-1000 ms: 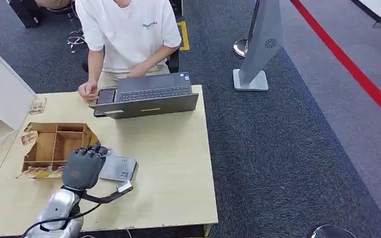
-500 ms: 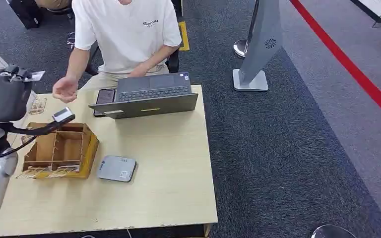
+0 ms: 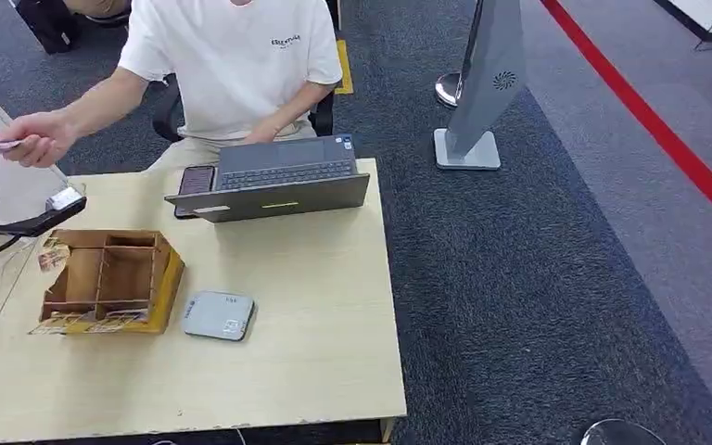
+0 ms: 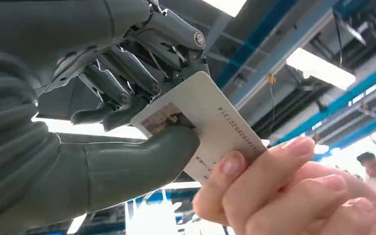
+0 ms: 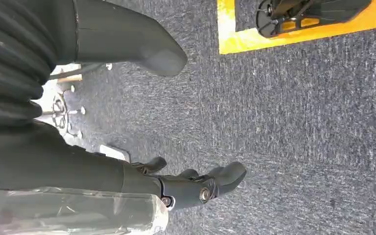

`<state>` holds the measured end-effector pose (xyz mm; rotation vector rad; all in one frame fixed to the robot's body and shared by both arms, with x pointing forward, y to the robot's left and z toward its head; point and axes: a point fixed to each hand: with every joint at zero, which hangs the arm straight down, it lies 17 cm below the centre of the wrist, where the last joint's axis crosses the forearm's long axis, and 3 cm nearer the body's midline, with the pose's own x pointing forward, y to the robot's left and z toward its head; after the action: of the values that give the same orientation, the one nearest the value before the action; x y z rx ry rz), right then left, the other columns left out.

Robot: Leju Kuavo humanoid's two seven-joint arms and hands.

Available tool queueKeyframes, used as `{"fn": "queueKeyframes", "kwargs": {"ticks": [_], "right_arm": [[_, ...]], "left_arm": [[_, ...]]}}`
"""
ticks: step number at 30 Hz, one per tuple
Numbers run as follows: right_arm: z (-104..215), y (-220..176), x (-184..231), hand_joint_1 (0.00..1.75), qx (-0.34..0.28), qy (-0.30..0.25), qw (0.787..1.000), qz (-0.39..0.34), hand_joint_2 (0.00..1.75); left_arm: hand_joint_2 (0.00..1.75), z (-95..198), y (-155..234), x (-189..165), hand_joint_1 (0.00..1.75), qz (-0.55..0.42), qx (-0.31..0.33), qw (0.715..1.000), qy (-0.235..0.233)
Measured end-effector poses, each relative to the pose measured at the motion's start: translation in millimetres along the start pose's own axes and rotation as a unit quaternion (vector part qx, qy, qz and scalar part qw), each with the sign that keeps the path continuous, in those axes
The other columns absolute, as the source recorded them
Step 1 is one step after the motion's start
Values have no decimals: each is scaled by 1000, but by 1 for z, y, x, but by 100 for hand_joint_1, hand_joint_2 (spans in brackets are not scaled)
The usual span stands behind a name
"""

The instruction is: Pass the card to the sensor for recognition and then transmit it.

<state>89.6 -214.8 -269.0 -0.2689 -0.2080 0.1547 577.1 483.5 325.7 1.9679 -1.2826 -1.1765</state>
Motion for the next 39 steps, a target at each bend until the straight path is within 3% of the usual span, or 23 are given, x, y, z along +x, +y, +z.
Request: {"fn": "queueKeyframes", "kwargs": {"ticks": [9, 10, 16, 21, 28, 30, 33, 34, 39], "right_arm": [[0, 0, 0, 0, 0, -1, 1000, 2, 175], [0, 0, 0, 0, 0, -1, 1000, 2, 175], [0, 0, 1, 0, 1, -2, 1000, 3, 175], [0, -1, 0, 0, -1, 0, 1000, 2, 175], [0, -1, 0, 0, -1, 0, 1000, 2, 175], [0, -1, -1, 0, -1, 1, 1000, 1, 175], [0, -2, -2, 0, -4, 5, 1000, -5, 175], [-1, -4, -4, 0, -11, 10, 1000, -16, 175], [-1, -9, -13, 0, -26, 35, 998, -41, 175]], "left_arm": [[175, 13, -35, -7, 175, -3, -43, 999, 8], [175, 13, -36, -8, 0, -3, -44, 999, 9], [175, 11, -29, -8, 0, 20, -22, 999, 13], [175, 19, -20, 16, 0, 49, 11, 999, 3], [175, 20, -20, 16, 0, 50, 12, 999, 1], [175, 27, -8, 38, 0, 64, 32, 997, -13], [175, 47, 25, 80, 0, 100, 75, 991, -41], [175, 68, 46, 113, 0, 109, 95, 987, -74], [175, 157, 104, 188, 0, 122, 154, 970, -143]]}}
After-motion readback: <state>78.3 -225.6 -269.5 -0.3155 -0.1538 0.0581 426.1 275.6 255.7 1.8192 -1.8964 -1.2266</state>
